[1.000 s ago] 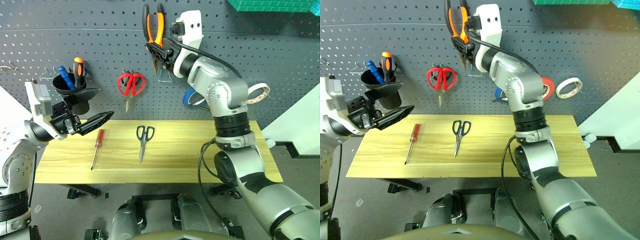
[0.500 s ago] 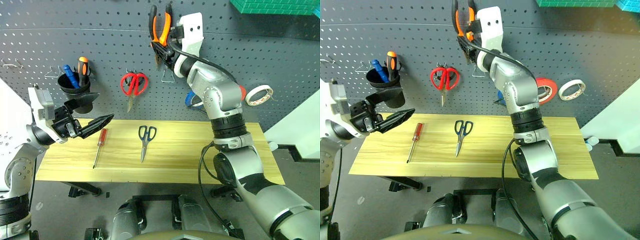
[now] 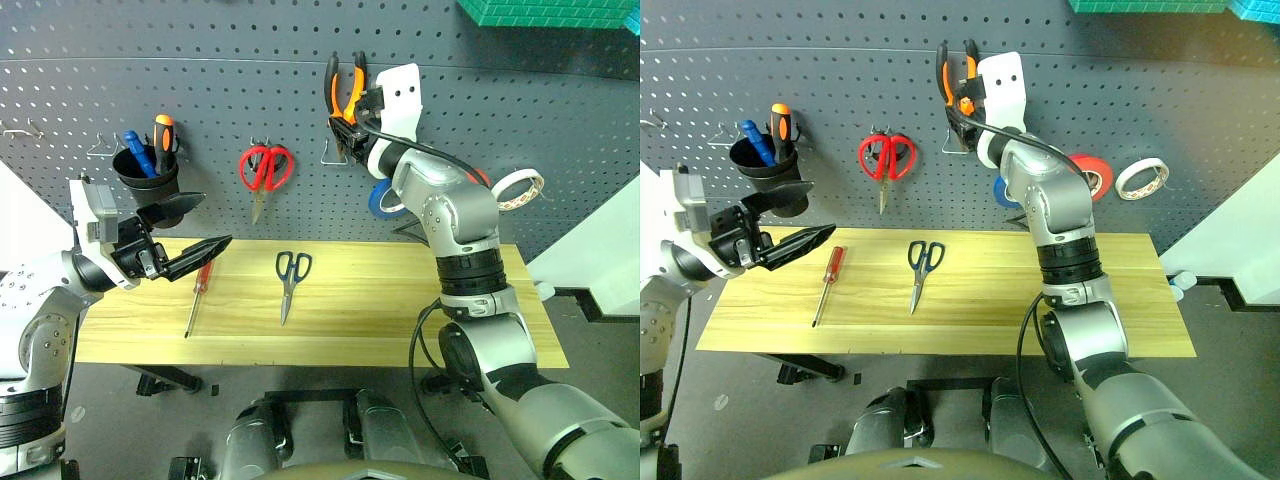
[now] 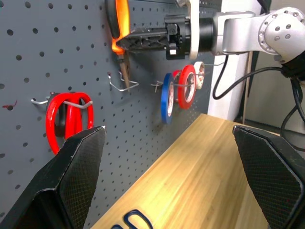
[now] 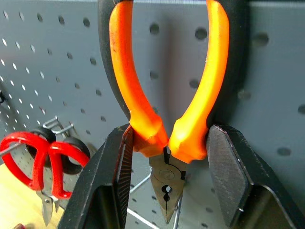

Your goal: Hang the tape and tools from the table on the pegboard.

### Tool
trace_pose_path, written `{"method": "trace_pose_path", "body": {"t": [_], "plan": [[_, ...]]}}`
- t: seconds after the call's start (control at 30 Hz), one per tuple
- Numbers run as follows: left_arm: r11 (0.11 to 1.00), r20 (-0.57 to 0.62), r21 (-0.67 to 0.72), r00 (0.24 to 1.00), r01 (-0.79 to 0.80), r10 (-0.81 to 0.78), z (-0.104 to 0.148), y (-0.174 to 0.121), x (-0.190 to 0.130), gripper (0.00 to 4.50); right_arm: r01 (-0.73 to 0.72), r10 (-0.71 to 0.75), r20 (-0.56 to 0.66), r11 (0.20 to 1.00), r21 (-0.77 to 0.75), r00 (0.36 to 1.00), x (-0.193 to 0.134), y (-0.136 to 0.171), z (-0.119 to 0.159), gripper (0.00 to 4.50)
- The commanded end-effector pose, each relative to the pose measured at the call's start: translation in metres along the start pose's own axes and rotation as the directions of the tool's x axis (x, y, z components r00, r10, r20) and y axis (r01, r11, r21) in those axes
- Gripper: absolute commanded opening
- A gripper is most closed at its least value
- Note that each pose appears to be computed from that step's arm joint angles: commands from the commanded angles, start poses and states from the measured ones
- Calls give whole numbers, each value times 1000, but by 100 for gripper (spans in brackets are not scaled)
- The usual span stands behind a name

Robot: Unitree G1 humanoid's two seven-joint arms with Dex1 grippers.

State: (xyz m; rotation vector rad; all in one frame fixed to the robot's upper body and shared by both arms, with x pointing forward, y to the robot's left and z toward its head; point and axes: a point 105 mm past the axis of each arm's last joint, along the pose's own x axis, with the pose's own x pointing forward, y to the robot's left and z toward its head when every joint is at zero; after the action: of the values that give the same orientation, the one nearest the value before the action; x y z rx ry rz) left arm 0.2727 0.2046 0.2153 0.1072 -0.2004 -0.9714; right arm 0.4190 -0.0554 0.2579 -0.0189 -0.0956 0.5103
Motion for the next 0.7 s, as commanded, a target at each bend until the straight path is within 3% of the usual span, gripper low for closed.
{"method": "trace_pose_path", "body": {"t": [0.03, 0.3, 0.47, 0.7], "plan": [[999, 6, 45, 1000, 9, -10, 7, 1, 0, 450, -19, 22, 78, 999, -36, 997, -4, 9, 24, 200], [999, -9, 46, 1000, 6, -5, 5, 1, -2, 450, -48, 50, 89, 999, -21, 995, -7, 13, 31, 447], [999, -23, 39, 1000, -2, 3, -1, 1, -2, 450, -85, 87, 135, 996, -23, 987, -16, 11, 50, 447], [997, -63, 20, 995, -80, 81, -19, 4, -1, 450, -336, 341, 84, 940, -69, 936, -62, 9, 62, 447]]}}
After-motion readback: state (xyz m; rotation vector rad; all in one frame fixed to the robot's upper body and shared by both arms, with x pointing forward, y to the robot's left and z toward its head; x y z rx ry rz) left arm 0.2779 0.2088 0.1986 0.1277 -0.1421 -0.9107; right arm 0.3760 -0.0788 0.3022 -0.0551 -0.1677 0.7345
